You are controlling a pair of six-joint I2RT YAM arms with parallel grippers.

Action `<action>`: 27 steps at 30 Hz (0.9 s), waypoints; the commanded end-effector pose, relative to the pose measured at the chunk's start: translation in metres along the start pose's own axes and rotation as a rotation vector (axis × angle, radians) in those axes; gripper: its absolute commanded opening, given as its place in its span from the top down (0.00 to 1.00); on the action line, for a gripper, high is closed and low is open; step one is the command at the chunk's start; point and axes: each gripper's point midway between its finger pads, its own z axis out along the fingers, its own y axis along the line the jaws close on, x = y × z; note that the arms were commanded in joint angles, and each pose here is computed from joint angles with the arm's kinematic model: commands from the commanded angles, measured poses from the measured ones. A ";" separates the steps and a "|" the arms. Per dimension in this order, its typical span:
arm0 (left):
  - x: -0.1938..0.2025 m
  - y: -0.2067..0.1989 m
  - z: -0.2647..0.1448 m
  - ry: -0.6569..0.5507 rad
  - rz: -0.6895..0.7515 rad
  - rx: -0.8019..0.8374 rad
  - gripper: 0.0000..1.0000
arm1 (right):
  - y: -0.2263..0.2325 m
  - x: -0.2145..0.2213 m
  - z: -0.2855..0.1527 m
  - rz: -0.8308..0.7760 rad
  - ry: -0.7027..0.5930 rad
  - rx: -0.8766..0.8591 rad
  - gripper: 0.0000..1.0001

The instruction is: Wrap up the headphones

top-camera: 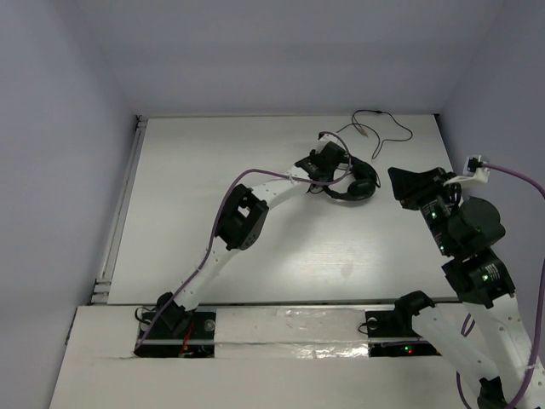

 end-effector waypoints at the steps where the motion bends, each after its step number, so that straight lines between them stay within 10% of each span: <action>1: 0.001 -0.003 0.010 -0.002 -0.019 0.013 0.71 | 0.009 -0.005 0.003 -0.004 -0.026 -0.044 0.70; 14: -0.006 -0.002 0.001 -0.019 -0.022 0.023 1.00 | 0.012 -0.007 0.001 -0.003 -0.027 -0.055 0.70; 27: -0.178 -0.001 -0.210 -0.311 0.000 0.247 1.00 | 0.025 -0.003 0.011 0.002 -0.009 -0.119 1.00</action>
